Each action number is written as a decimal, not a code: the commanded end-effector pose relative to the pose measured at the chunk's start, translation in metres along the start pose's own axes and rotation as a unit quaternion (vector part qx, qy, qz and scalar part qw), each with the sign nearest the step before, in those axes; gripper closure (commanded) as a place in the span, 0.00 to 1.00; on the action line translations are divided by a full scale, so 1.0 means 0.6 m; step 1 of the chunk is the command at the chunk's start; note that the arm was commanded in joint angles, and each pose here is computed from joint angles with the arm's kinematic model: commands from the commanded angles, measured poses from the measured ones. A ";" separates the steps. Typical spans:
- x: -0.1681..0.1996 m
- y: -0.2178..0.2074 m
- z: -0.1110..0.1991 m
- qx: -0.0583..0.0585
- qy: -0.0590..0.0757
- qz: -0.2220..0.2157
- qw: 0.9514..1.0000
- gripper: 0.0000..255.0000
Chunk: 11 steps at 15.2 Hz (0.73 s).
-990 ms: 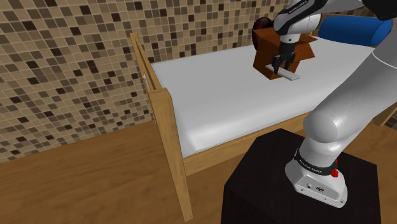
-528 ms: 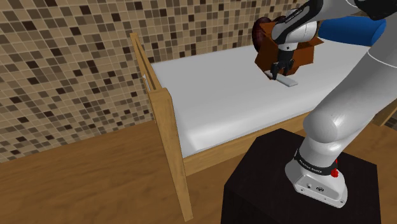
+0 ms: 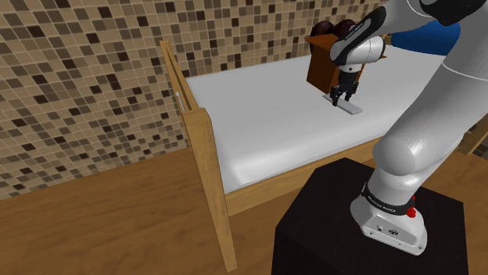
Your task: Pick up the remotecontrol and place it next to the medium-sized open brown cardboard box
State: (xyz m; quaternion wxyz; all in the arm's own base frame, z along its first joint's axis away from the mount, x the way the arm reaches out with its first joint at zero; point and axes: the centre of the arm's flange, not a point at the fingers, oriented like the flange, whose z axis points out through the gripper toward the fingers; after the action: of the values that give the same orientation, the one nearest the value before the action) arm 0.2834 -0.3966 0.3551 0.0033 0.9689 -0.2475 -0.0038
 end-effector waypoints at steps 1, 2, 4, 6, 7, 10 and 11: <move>0.000 -0.001 0.024 0.000 -0.001 -0.001 1.000 1.00; 0.000 -0.001 0.024 0.000 -0.001 -0.001 1.000 1.00; 0.000 -0.001 0.024 0.000 -0.001 -0.001 1.000 1.00; 0.000 -0.001 0.024 0.000 -0.001 -0.001 1.000 1.00; 0.000 -0.001 0.024 0.000 -0.001 -0.001 1.000 1.00; 0.000 -0.001 0.025 0.000 -0.001 -0.001 1.000 0.00; -0.001 0.000 0.023 0.000 -0.001 -0.001 1.000 0.00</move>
State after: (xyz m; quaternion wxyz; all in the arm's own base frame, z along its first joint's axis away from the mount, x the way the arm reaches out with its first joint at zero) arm 0.2837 -0.3967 0.3424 0.0040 0.9691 -0.2468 -0.0026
